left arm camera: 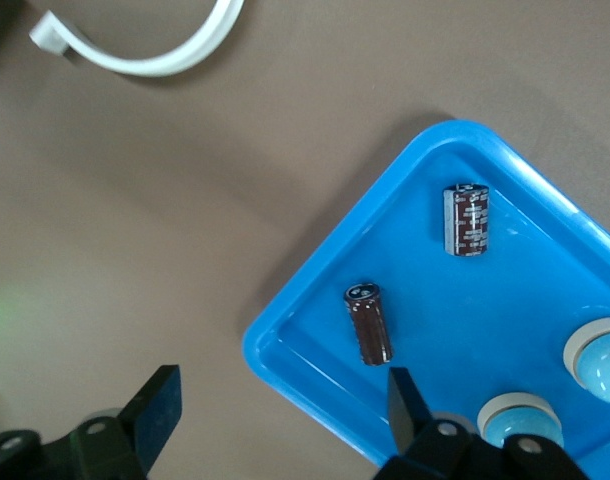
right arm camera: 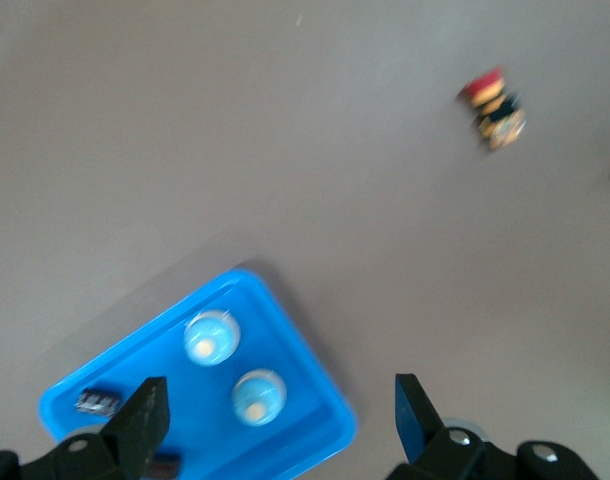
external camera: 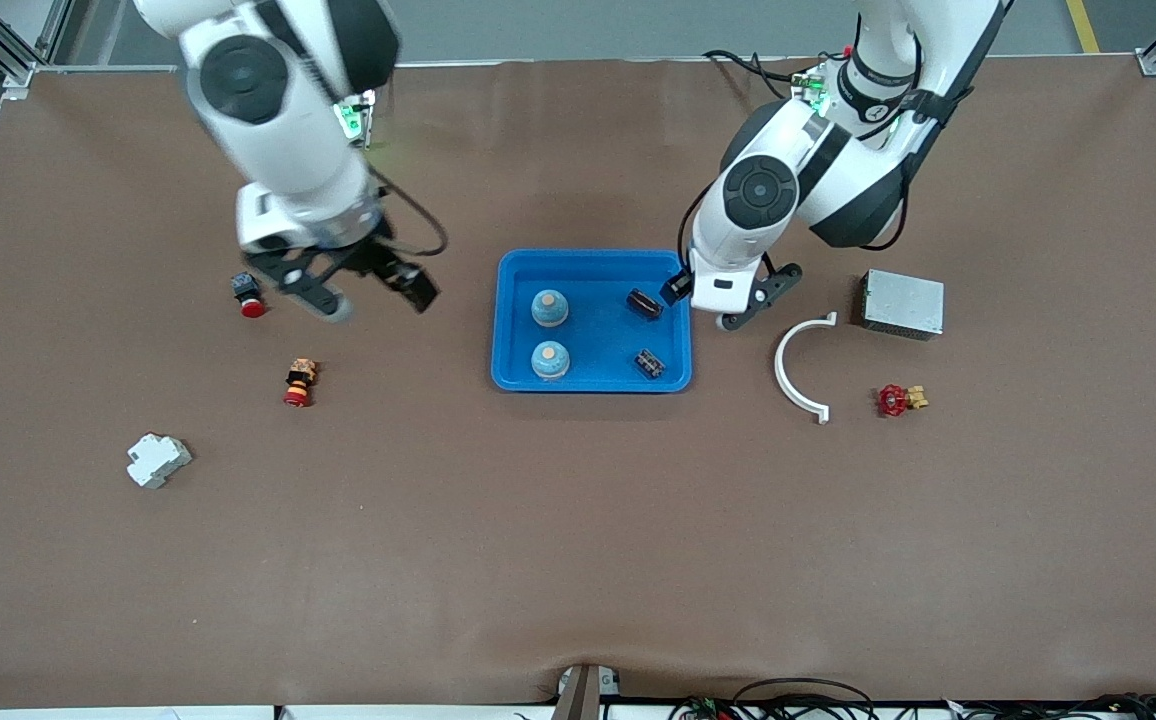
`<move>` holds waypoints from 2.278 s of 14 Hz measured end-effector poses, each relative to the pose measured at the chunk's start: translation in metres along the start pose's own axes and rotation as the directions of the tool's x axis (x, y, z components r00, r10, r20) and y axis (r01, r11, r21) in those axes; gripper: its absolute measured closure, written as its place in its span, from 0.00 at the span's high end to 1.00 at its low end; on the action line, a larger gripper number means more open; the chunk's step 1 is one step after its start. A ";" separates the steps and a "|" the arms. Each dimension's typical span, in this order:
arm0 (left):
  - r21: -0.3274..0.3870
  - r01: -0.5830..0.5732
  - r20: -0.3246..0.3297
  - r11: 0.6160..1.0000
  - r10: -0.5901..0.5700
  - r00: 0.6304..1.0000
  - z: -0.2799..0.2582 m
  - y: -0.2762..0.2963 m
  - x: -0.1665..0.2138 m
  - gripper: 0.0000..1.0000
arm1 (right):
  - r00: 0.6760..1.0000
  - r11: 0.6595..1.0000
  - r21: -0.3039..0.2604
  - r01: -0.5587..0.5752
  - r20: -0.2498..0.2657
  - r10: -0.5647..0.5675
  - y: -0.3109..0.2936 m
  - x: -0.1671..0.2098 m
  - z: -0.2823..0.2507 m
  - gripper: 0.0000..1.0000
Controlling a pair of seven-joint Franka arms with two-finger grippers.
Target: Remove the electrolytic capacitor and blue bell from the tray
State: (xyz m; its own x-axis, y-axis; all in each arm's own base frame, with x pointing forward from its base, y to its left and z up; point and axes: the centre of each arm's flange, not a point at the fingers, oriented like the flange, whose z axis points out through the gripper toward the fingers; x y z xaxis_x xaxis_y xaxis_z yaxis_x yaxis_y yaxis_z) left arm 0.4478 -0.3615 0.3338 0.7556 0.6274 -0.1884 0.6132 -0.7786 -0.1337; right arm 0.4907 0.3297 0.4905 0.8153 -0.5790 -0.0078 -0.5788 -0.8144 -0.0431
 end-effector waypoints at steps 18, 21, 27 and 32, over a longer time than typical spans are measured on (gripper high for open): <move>-0.107 0.259 0.039 0.960 -0.256 0.966 0.124 0.032 -0.023 0.74 | 0.999 0.999 -0.027 -0.047 -0.023 0.047 -0.046 -0.127 0.262 1.00; -0.100 0.262 0.033 0.960 -0.260 0.965 0.138 0.033 -0.024 0.74 | 0.999 0.998 -0.038 -0.047 -0.022 0.047 -0.048 -0.124 0.288 1.00; -0.083 0.254 0.001 0.964 -0.255 0.967 0.155 0.034 -0.034 0.54 | 0.999 0.998 -0.053 -0.040 -0.018 0.039 -0.049 -0.132 0.300 1.00; -0.103 0.251 -0.013 0.962 -0.254 0.967 0.149 0.038 -0.028 0.30 | 0.998 0.997 -0.055 -0.060 -0.016 0.059 -0.050 -0.138 0.302 1.00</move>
State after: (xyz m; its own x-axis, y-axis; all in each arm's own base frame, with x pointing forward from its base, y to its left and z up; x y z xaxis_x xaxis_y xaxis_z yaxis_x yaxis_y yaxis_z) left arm 0.4157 -0.4111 0.1891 0.5780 0.8046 -0.1360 0.8038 -0.5902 -0.0754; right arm 0.4122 0.4623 0.1916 0.7794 -0.6266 0.0056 -0.6266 -0.7793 0.0121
